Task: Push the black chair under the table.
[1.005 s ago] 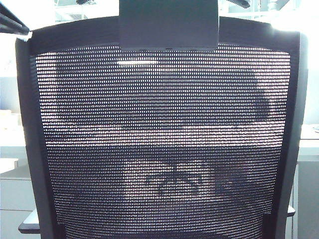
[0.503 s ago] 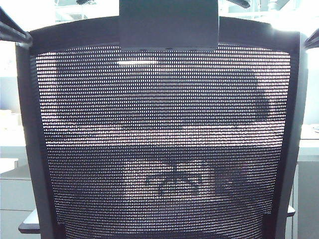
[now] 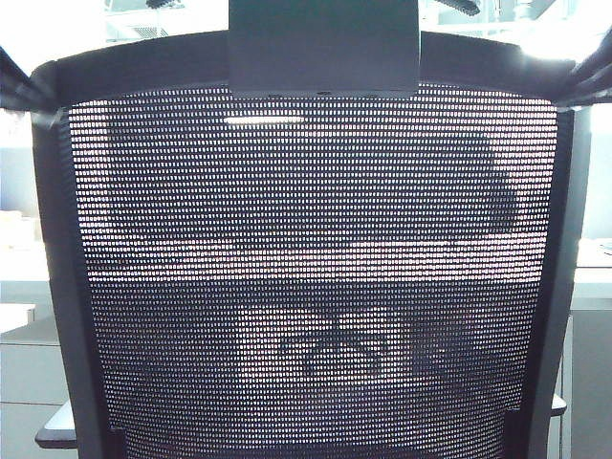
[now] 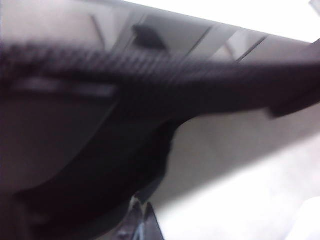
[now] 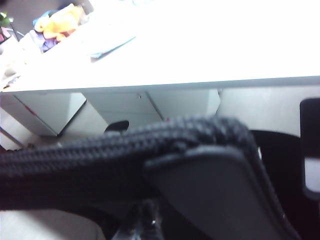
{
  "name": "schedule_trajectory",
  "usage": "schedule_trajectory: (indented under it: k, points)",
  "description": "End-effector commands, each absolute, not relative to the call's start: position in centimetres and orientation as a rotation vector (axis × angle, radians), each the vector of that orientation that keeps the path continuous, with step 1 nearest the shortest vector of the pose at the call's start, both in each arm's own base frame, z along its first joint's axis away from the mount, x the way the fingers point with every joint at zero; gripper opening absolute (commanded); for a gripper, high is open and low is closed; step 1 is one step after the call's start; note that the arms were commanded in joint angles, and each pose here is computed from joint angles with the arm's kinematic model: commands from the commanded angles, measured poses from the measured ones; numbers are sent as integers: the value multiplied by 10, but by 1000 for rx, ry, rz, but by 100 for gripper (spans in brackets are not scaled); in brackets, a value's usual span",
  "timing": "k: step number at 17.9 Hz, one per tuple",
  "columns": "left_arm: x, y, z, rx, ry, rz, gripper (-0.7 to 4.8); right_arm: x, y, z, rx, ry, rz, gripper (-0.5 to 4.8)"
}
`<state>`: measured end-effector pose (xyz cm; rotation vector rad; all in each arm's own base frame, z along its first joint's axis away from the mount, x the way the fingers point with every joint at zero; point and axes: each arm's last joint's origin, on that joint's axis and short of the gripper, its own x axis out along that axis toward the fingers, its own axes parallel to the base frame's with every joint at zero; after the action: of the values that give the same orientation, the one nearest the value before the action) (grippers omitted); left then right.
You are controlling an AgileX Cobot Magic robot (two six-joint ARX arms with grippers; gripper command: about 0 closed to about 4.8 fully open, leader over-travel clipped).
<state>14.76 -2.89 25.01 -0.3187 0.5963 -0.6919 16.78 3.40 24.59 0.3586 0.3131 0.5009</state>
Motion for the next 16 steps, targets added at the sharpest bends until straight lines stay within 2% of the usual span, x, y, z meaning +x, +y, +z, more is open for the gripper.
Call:
schedule_trajectory:
  k: [1, 9, 13, 16]
  points:
    - [148, -28, 250, -281, 589, -661, -6, 169, 34, 251, 354, 273, 477, -5]
    - [162, -28, 250, -260, 538, -609, -6, 169, 33, 251, 354, 270, 464, -5]
    - [176, -45, 247, -285, 534, -731, -6, 170, 33, 250, 355, 273, 464, -5]
    - [177, -54, 246, -247, 536, -670, -6, 170, 33, 249, 355, 279, 463, -5]
